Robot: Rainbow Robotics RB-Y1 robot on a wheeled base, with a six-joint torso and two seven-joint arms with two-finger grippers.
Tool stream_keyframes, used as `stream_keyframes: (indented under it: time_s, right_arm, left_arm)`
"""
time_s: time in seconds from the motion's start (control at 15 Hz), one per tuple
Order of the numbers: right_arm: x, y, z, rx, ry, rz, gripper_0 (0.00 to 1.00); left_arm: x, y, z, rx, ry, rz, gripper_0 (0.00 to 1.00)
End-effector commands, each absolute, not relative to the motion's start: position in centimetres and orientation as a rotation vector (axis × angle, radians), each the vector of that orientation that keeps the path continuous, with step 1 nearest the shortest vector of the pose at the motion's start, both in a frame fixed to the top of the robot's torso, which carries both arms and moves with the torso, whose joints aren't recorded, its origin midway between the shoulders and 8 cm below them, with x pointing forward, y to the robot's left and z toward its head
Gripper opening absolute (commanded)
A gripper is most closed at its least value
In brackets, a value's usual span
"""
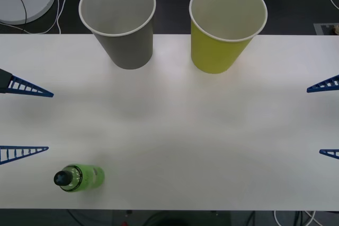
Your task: Put the can into the green bin and the plastic bottle into the gray bin
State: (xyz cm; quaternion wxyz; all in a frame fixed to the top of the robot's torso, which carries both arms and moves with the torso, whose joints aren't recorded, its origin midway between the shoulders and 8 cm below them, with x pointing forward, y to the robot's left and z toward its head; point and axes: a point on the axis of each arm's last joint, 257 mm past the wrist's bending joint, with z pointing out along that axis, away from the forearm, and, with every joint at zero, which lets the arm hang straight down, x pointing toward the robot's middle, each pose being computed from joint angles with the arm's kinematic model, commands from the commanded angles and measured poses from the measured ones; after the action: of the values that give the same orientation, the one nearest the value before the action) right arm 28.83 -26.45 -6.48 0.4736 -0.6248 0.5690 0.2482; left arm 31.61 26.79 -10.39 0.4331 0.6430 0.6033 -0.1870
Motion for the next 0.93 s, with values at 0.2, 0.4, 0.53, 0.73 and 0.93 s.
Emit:
stream_keyframes:
  time_s: [0.2, 0.4, 0.53, 0.73, 0.93]
  right_arm:
    - [28.8, -26.4, -6.5, -1.529, 1.392, 0.607, 1.0]
    - [28.8, -26.4, -6.5, -1.529, 1.392, 0.607, 1.0]
    - [28.8, -26.4, -6.5, -1.529, 1.392, 0.607, 1.0]
    - [28.8, -26.4, -6.5, -1.529, 1.392, 0.607, 1.0]
    - [28.8, -26.4, -6.5, -1.529, 1.392, 0.607, 1.0]
  left_arm:
    - [30.6, 29.1, -12.3, 1.668, 1.467, -0.455, 1.0]
    - [29.5, 31.6, -13.5, 1.72, 1.448, -0.467, 1.0]
    - [29.0, 32.9, -14.2, 1.746, 1.436, -0.469, 1.0]
    - [28.3, 34.6, -15.6, 1.775, 1.422, -0.442, 1.0]
    - [27.2, 35.8, -17.1, 1.79, 1.417, -0.429, 1.0]
